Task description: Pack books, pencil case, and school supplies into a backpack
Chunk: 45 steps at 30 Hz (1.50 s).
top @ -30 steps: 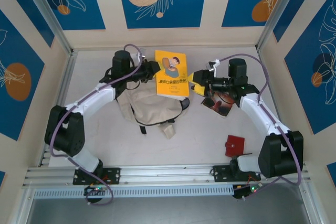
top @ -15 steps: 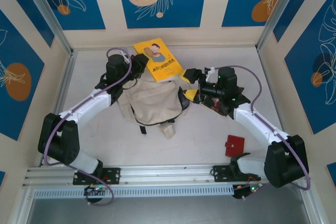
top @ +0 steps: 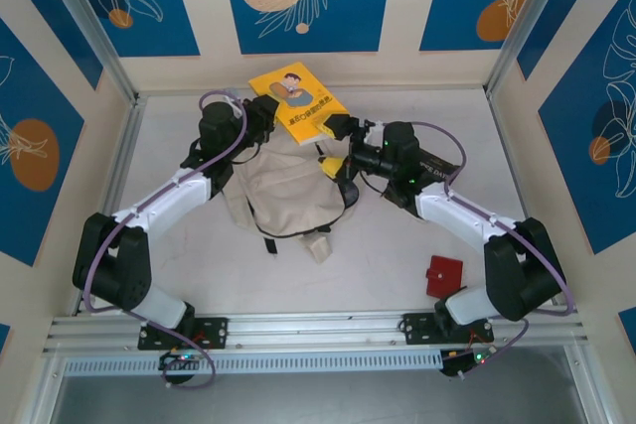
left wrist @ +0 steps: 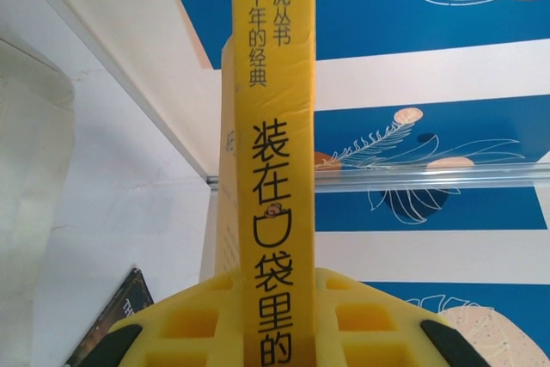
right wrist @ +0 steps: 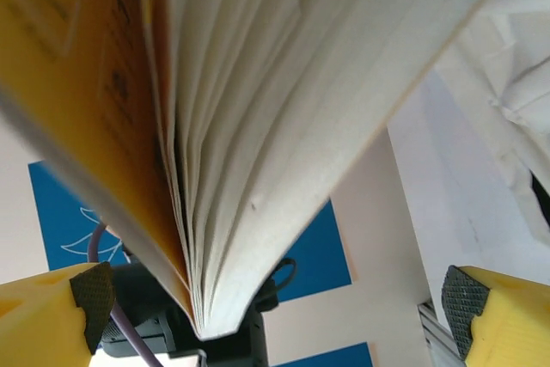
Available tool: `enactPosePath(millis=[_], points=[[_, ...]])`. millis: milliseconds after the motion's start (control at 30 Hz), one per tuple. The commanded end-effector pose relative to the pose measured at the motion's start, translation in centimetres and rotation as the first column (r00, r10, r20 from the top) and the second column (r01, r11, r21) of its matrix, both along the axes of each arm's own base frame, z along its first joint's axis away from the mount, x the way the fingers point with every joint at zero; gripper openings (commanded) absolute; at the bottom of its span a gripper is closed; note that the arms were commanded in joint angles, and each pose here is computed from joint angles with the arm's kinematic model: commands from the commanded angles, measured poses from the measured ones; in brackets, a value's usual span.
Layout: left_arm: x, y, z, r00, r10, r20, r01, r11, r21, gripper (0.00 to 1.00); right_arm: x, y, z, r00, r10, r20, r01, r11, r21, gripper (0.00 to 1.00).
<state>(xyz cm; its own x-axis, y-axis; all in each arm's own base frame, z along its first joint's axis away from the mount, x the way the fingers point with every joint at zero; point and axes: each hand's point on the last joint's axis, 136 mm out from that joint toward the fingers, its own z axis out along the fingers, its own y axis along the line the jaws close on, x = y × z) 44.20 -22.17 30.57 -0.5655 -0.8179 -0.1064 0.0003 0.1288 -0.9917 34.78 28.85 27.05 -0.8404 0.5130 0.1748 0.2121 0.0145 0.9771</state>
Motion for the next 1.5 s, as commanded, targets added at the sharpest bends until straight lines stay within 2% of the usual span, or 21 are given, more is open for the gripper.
enactPosePath(millis=[0,167,367,533,633,667,733,800,967,1067,1200,1333,1467], points=[[-0.2,-0.1,4.4,0.993,-0.016,0.115,0.025,0.996,-0.081,0.11,1.7,0.4,2.9,0.995,-0.071,0.064,0.067,0.996,0.053,0.98],[-0.5,-0.1,4.3,0.994,-0.02,0.11,0.03,0.995,-0.094,0.12,2.8,1.1,2.5,0.998,-0.049,0.031,0.047,0.996,0.078,0.78],[-1.0,0.2,3.3,0.995,-0.02,0.098,0.025,0.998,-0.055,0.13,2.7,1.0,1.8,0.997,-0.065,0.042,0.061,0.994,0.088,0.56],[-1.1,0.3,2.2,0.997,-0.015,0.071,0.018,0.999,-0.043,0.13,2.9,0.7,1.9,0.995,-0.078,0.057,0.073,0.993,0.098,0.44],[-1.3,0.4,1.7,0.998,-0.019,0.059,0.021,0.999,-0.034,0.15,3.0,0.4,1.6,0.994,-0.092,0.059,0.086,0.992,0.095,0.33],[-1.3,0.4,1.4,0.998,-0.019,0.052,0.021,0.999,-0.028,0.18,3.1,0.2,1.4,0.993,-0.1,0.056,0.095,0.992,0.088,0.27],[-1.6,0.5,0.9,0.999,-0.019,0.038,0.019,1.0,-0.012,0.22,3.1,-0.1,1.0,0.992,-0.115,0.045,0.111,0.991,0.08,0.21],[-1.8,0.7,0.4,1.0,-0.017,0.024,0.017,1.0,0.018,0.32,3.0,-0.5,1.0,0.991,-0.12,0.053,0.118,0.992,0.05,0.16],[-3.1,0.4,-1.8,0.996,-0.088,-0.029,0.092,0.977,0.191,0.71,2.7,-1.8,1.8,0.985,-0.095,0.143,0.109,0.99,-0.089,0.12],[-4.5,-0.2,-3.6,0.981,-0.179,-0.078,0.195,0.921,0.337,0.81,2.7,-3.3,2.2,0.974,-0.091,0.209,0.124,0.981,-0.149,0.12],[-6.4,0.4,-5.9,0.961,-0.236,-0.144,0.276,0.812,0.514,0.85,2.5,-5.4,2.0,0.963,-0.085,0.254,0.142,0.966,-0.216,0.11],[-8.7,1.4,-8.1,0.941,-0.251,-0.226,0.337,0.677,0.654,0.86,2.1,-8.1,2.0,0.949,-0.115,0.295,0.2,0.939,-0.28,0.11],[-11.3,0.6,-10.1,0.904,-0.298,-0.306,0.423,0.527,0.737,0.86,1.4,-10.8,2.1,0.931,-0.157,0.33,0.272,0.899,-0.342,0.11]])
